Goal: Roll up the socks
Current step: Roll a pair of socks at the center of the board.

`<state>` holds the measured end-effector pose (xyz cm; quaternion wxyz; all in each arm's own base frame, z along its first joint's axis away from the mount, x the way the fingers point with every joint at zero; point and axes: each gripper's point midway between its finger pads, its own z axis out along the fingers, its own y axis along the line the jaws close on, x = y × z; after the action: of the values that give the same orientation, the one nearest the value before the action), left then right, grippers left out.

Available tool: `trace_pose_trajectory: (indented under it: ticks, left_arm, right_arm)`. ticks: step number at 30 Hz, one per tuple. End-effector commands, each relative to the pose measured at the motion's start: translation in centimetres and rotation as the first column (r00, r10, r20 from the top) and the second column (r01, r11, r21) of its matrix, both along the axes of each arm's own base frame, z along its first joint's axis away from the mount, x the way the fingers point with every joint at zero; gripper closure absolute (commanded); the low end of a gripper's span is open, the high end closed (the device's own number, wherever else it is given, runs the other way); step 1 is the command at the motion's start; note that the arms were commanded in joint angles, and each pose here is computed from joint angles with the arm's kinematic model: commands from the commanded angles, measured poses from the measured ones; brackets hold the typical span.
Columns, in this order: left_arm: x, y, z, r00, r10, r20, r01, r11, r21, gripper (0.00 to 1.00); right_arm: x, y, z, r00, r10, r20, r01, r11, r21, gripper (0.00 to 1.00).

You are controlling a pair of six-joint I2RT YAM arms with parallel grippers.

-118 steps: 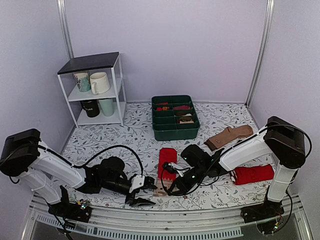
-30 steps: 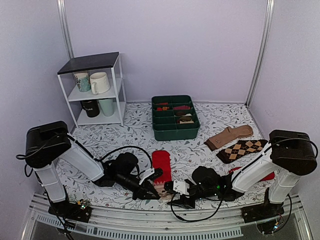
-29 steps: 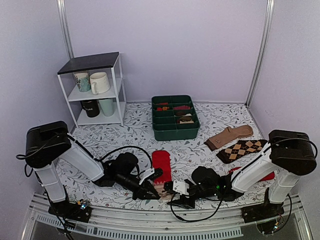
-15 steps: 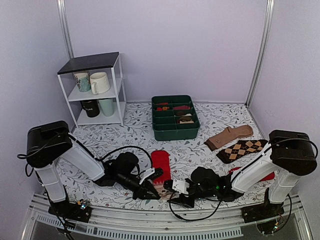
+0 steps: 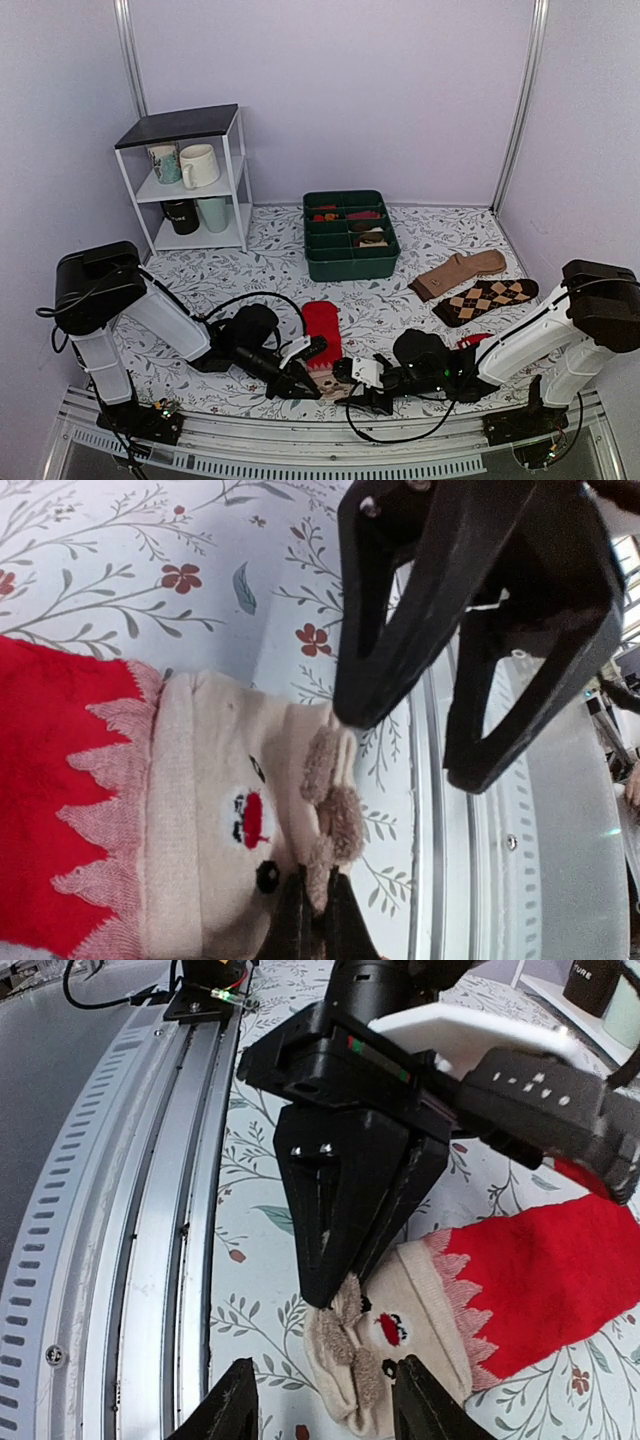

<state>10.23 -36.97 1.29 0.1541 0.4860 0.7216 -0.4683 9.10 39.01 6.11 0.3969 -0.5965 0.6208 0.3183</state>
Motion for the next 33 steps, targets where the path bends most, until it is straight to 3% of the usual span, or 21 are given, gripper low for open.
trace_pose_trajectory:
  ticks: [1, 14, 22, 33]
  left_arm:
    - [-1.2, 2.8, -4.2, 0.997, 0.02, -0.075, -0.006, 0.984, 0.177, 1.0]
    - [-1.4, 2.9, -4.2, 0.997, 0.018, -0.077, -0.004, 0.984, 0.179, 1.0]
    - [-1.4, 2.8, -4.2, 0.997, 0.013, -0.079, 0.002, 0.984, 0.179, 1.0]
    - [-1.4, 2.8, -4.3, 0.997, 0.012, -0.08, 0.003, 0.983, 0.182, 1.0]
  right_arm:
    - [-0.5, 0.7, -1.5, 0.999, 0.035, -0.01, -0.035, 0.999, -0.021, 0.55]
    - [0.3, 1.2, -3.3, 1.0, 0.006, 0.004, -0.006, 0.998, -0.063, 0.57]
    - [0.4, 0.9, 0.3, 0.999, 0.003, 0.043, -0.003, 1.0, 0.015, 0.56]
    - [-1.6, 1.2, -1.7, 0.994, 0.071, -0.083, -0.072, 0.997, -0.011, 0.58]
